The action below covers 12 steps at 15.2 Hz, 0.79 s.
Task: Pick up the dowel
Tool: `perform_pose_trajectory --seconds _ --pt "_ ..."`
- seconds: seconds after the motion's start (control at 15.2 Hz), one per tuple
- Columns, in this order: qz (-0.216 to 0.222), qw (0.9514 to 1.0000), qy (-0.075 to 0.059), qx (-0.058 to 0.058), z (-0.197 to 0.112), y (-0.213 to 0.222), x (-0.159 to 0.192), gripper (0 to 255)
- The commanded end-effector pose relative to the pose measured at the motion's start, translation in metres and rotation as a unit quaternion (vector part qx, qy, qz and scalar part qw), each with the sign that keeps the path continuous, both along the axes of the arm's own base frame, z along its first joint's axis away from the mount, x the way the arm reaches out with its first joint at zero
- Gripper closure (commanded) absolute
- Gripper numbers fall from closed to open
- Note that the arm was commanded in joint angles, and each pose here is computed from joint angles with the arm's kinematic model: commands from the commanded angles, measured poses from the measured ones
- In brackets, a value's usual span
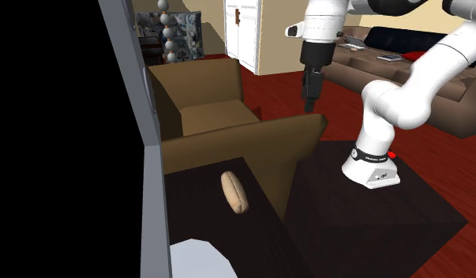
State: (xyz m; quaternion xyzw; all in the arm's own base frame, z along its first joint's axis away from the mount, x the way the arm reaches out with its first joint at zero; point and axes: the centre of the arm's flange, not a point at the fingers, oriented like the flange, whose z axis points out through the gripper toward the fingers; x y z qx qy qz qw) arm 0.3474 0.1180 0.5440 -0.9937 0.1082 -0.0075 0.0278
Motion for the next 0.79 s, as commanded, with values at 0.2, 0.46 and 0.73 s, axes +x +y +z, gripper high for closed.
perform_pose_trajectory --seconds 0.2,0.46,0.73 --pt "-0.103 0.9947 0.004 0.008 -0.029 0.05 0.029 0" --pt "-0.181 0.9833 0.008 0.014 -0.05 0.085 0.06 0" --pt "-0.259 0.9657 0.011 0.02 -0.071 0.115 0.097 0"
